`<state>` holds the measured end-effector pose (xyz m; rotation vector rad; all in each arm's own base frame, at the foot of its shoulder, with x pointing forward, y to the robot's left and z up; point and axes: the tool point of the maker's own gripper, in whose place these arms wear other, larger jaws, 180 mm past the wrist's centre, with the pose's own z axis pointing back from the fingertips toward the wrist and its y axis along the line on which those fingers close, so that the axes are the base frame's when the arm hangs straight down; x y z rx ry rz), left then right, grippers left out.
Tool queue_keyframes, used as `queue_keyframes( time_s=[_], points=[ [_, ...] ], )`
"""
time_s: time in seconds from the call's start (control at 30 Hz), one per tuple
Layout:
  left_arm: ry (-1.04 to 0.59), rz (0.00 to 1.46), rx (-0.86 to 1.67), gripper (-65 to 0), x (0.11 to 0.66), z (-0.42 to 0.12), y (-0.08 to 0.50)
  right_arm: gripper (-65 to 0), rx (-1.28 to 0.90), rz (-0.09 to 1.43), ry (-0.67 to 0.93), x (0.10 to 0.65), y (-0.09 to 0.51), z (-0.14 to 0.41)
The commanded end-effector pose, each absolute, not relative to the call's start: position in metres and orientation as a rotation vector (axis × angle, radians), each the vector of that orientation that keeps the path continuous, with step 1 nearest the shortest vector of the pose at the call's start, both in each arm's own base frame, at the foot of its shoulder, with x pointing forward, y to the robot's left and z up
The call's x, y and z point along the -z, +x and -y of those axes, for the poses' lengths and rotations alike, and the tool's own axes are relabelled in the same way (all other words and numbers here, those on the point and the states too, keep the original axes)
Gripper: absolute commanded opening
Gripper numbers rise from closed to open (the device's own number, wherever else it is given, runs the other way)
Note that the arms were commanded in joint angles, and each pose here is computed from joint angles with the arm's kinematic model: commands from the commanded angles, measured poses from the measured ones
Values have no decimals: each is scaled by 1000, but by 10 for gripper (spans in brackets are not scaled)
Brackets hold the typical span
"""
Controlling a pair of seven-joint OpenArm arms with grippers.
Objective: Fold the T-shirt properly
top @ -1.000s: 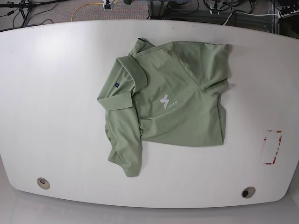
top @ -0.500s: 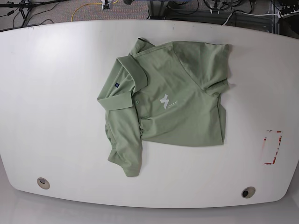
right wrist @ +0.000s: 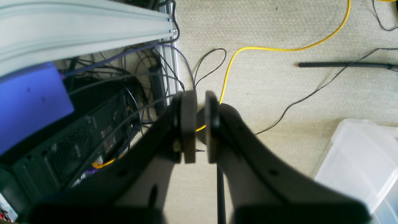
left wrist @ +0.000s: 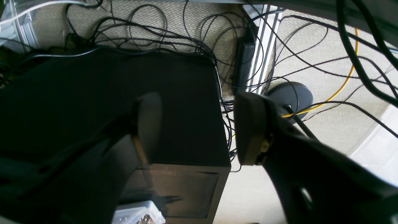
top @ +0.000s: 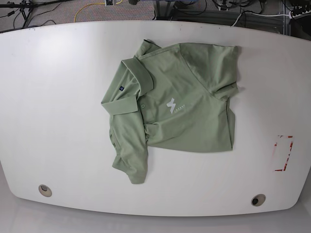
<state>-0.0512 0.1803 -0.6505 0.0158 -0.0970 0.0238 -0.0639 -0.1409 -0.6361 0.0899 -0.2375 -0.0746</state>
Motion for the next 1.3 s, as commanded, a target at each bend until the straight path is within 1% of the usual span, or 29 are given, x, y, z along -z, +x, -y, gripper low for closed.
queue_keyframes(
  time_s=[0.0,0.73,1.0,1.27],
  points=[
    [12,104,-23,-301,650,-179,-50,-604,77,235,91,636,-66,141],
    [16,86,-21,-298,650,-178,-55,-600,80,225,93,637,-68,138],
    [18,109,-19,-300,649,-180,-51,-601,78,235,89,634,-68,140],
    [29,167,-11,-299,637,-184,-52,-602,67,272,88,621,-76,139]
  ],
)
